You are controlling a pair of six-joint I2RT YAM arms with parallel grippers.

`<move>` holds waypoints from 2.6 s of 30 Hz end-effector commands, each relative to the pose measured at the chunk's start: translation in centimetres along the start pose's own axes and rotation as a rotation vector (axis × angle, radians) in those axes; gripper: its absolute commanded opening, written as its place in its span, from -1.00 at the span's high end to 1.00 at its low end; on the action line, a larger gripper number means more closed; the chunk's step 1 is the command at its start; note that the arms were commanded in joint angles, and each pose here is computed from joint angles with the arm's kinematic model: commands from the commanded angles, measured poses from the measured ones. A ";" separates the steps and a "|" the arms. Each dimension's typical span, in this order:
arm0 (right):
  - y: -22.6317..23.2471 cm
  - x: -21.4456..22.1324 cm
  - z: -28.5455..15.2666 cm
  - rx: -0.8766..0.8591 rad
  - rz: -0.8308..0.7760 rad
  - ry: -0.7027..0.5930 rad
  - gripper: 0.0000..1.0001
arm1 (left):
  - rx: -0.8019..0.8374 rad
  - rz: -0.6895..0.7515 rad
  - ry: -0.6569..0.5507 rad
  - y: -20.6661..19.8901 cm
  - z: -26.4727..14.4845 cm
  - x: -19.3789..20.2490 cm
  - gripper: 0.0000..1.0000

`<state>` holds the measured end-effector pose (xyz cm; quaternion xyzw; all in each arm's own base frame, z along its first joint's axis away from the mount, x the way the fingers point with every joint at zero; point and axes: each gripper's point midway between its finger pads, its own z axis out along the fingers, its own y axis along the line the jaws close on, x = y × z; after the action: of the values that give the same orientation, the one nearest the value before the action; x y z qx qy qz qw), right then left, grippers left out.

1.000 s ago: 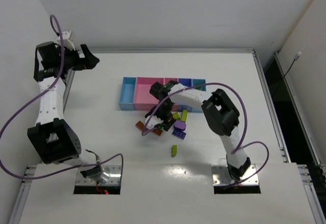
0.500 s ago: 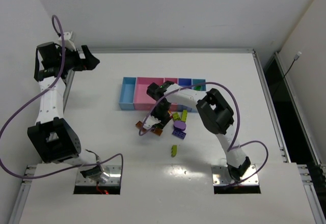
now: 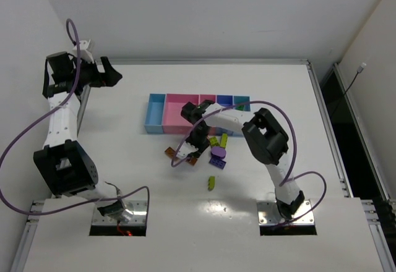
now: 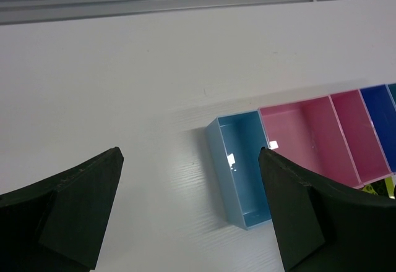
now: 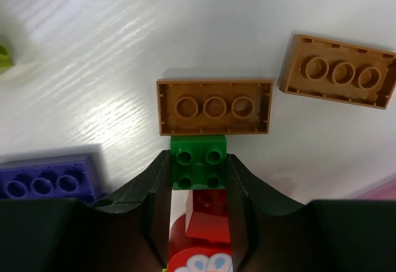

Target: Sort the legos into containers by color

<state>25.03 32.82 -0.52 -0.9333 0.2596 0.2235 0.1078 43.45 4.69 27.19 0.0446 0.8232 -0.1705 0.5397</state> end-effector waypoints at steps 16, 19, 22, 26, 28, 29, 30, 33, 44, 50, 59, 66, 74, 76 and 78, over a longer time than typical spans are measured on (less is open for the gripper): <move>-8.4 -3.4 -18.4 0.754 0.796 -0.013 1.00 | 0.061 0.133 -0.013 -4.6 0.7 0.9 -0.97; -7.6 -1.6 -22.3 1.017 0.954 0.035 1.00 | -0.020 0.117 -0.027 -5.3 1.6 0.1 -1.00; -5.8 0.0 -24.4 1.115 1.113 0.054 1.00 | -0.154 0.085 -0.032 -5.2 2.2 -1.3 -1.00; -2.6 1.7 -26.7 1.231 1.339 0.027 1.00 | -0.196 0.021 -0.076 -6.2 1.9 -3.3 -1.00; -0.5 3.4 -27.9 1.313 1.409 0.056 1.00 | -0.159 0.007 -0.024 -6.7 2.6 -2.6 -1.00; 0.8 4.0 -27.7 1.324 1.443 0.076 1.00 | -0.146 -0.006 -0.010 -6.9 2.8 -2.5 -1.00; 1.5 5.1 -28.3 1.346 1.481 0.079 1.00 | -0.119 -0.007 -0.003 -7.3 3.0 -2.7 -1.00; 4.5 7.9 -28.1 1.328 1.627 0.109 1.00 | -0.071 0.018 0.004 -8.3 3.5 -2.7 -1.00; 6.6 12.7 -24.6 1.043 1.963 -0.069 1.00 | -0.096 0.139 0.059 -10.5 5.0 -1.7 -1.00; 5.7 14.3 -22.2 0.967 1.989 -0.103 1.00 | -0.062 0.181 0.087 -11.2 4.9 -1.6 -1.00; 7.3 17.3 -20.6 0.948 2.033 0.001 0.44 | -0.024 0.213 0.146 -11.4 5.3 -0.4 -1.00; 7.9 16.8 -21.8 0.987 2.015 0.021 -0.43 | 0.104 0.255 0.186 -13.5 4.1 2.4 -1.00; 6.5 14.5 -26.6 1.171 1.890 -0.084 -0.51 | 0.310 0.485 0.295 -18.3 1.0 7.4 -1.00; 5.5 13.3 -29.6 1.289 1.760 -0.174 -0.58 | 0.407 0.638 0.320 -20.2 -1.3 9.2 -1.00; 5.7 11.1 -31.6 1.339 1.593 -0.180 -0.63 | 0.509 0.736 0.407 -21.4 -3.9 12.5 -1.00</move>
<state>40.79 12.21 13.91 -0.1708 0.9292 0.0899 0.3153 34.72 -14.56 22.40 0.3745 0.8252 -0.1461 0.3969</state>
